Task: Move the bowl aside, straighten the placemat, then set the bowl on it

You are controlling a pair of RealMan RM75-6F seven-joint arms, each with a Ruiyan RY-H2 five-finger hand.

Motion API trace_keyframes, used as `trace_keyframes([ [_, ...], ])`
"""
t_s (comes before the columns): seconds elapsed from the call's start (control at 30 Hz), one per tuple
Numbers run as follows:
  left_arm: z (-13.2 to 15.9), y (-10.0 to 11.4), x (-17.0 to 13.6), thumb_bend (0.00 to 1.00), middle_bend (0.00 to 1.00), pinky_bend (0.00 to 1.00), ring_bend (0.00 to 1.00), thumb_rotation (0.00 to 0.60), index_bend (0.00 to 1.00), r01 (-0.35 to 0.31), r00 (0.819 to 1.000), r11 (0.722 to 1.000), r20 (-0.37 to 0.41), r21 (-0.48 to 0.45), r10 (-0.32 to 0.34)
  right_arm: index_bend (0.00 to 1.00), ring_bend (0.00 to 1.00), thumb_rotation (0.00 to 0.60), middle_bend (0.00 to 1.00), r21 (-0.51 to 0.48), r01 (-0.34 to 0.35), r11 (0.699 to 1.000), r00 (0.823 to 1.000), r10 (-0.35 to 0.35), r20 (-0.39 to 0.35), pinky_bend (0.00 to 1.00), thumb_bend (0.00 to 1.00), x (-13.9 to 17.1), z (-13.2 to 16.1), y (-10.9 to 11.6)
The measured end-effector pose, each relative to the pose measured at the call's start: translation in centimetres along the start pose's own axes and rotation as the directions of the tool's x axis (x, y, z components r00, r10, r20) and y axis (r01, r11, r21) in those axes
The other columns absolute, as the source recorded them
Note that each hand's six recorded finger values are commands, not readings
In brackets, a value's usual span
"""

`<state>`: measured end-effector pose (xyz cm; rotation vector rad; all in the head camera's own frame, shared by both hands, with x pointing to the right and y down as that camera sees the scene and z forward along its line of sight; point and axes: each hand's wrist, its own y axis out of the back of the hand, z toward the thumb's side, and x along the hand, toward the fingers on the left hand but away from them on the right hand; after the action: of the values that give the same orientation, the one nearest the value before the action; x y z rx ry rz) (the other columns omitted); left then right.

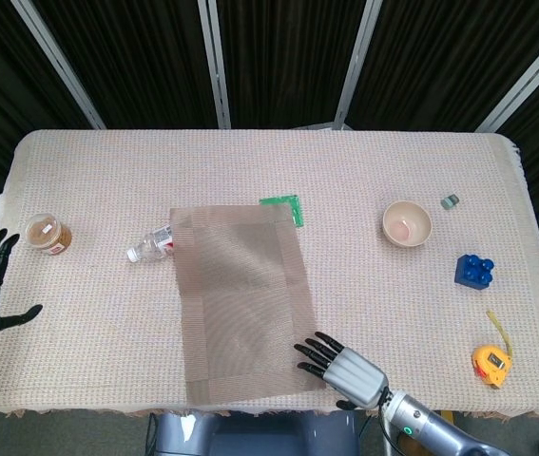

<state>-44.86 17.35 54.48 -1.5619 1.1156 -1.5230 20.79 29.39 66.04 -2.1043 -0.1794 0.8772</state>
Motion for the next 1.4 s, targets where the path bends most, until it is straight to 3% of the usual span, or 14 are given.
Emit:
trace_keyframes([
  [0.77, -0.1, -0.1, 0.1, 0.05, 0.00, 0.00, 0.00, 0.600, 0.00, 0.014, 1.000, 1.000, -0.003, -0.010, -0.014, 0.20, 0.00, 0.600, 0.00, 0.057, -0.002, 0.998, 1.000, 0.001, 0.008, 0.00, 0.02, -3.5, 1.0, -0.5],
  [1.4, 0.0, -0.2, 0.0, 0.05, 0.00, 0.00, 0.00, 0.600, 0.00, 0.022, 1.000, 1.000, 0.001, -0.016, -0.022, 0.20, 0.00, 0.600, 0.00, 0.050, 0.018, 0.999, 0.999, -0.020, 0.034, 0.00, 0.22, -4.7, 0.4, 0.2],
])
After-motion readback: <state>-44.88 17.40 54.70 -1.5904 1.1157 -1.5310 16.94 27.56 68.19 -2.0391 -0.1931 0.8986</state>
